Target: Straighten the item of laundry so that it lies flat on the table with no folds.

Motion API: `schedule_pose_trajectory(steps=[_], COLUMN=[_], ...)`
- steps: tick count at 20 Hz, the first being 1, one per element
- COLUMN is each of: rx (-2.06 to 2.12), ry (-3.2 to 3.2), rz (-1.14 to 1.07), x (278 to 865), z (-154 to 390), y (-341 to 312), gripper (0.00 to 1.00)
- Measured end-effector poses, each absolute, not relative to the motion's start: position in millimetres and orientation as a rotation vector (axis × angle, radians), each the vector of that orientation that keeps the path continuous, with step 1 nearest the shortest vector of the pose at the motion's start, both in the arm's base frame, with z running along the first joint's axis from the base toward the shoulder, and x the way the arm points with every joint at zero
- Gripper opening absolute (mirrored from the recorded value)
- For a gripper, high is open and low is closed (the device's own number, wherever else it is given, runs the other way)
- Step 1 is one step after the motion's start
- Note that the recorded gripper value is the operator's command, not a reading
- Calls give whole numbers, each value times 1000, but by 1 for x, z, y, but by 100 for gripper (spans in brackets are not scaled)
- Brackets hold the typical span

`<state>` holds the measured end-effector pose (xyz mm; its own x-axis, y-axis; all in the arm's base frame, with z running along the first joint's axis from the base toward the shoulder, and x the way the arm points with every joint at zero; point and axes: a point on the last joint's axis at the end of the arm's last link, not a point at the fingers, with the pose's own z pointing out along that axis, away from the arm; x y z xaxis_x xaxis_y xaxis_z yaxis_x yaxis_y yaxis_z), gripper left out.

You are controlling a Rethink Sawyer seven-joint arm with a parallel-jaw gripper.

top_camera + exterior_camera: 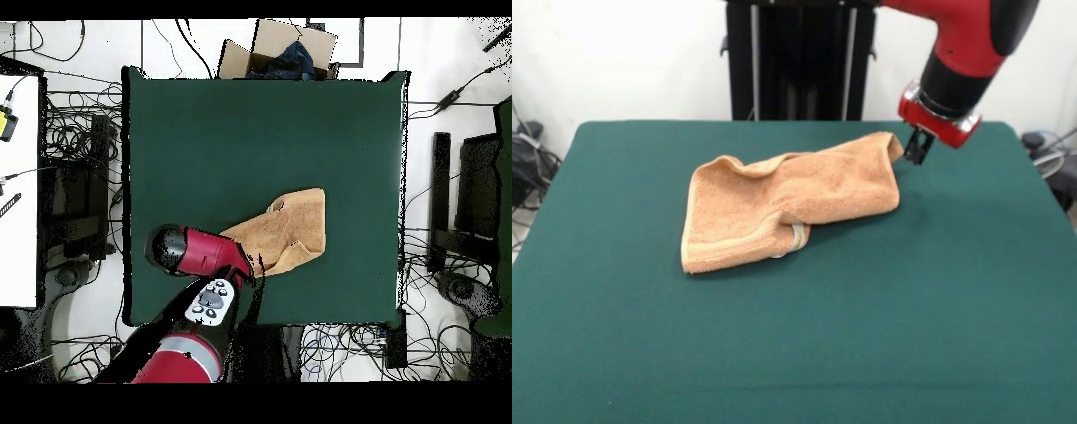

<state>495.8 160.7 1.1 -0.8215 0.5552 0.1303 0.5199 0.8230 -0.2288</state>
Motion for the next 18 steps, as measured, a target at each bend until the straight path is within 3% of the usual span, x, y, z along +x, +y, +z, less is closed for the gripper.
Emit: schedule_pose_trajectory(steps=[18], rx=[-965], ry=[-2831], rz=[254], x=[527], z=[38], y=[75], gripper=[0])
